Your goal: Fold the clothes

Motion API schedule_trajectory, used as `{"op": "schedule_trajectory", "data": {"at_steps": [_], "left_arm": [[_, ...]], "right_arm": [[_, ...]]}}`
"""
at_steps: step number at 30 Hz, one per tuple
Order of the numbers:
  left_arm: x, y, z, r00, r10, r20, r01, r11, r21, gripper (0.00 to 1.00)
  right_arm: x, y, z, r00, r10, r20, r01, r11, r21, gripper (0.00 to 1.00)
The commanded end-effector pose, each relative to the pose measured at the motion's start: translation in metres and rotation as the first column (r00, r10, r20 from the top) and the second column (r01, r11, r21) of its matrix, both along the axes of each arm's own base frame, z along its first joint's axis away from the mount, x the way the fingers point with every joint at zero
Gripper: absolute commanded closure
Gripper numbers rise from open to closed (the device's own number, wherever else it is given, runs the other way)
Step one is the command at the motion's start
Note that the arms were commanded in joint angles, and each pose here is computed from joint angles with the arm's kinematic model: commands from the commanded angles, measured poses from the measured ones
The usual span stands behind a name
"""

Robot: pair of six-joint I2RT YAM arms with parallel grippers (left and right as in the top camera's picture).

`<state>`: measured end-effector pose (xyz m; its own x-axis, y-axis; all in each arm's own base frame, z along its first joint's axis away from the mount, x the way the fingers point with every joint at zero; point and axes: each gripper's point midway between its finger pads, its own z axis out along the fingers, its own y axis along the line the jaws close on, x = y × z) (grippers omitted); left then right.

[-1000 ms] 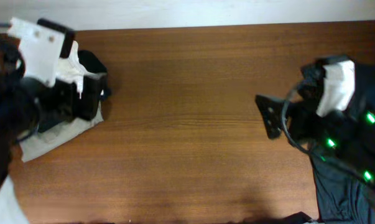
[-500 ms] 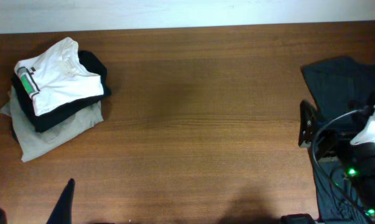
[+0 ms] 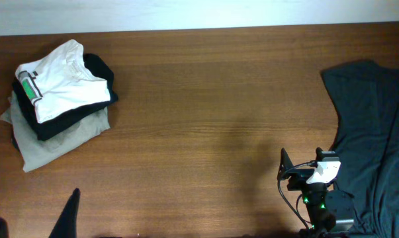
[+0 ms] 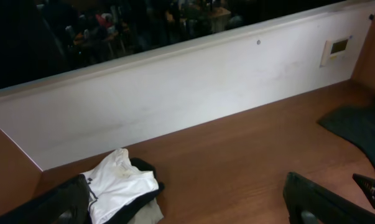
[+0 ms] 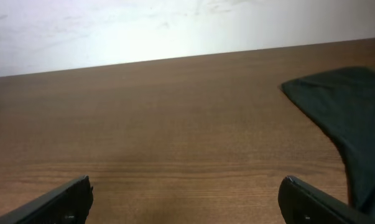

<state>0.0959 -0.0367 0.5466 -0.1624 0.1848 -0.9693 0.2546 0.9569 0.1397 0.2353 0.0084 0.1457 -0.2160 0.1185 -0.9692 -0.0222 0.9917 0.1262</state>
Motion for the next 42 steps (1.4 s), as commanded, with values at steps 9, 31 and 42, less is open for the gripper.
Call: {"op": "schedule_trajectory", "data": {"at_steps": [9,31,42], "left_arm": [[0.001,0.001,0.000,1.000,0.010,-0.002,-0.010,1.000,-0.010,0.01],[0.151,0.016,-0.217,0.991,0.117,0.070,-0.118,0.993,0.011,0.01],[0.148,0.011,-0.360,0.970,0.104,0.221,-0.104,0.995,-0.013,0.01]], "right_arm": [[0.000,-0.003,-0.001,1.000,-0.011,0.005,0.011,1.000,-0.008,0.01],[0.000,-0.003,-0.001,1.000,-0.011,0.005,0.011,1.000,-0.008,0.01],[0.000,-0.002,-0.001,1.000,-0.010,0.005,0.010,1.000,-0.008,0.01]]}}
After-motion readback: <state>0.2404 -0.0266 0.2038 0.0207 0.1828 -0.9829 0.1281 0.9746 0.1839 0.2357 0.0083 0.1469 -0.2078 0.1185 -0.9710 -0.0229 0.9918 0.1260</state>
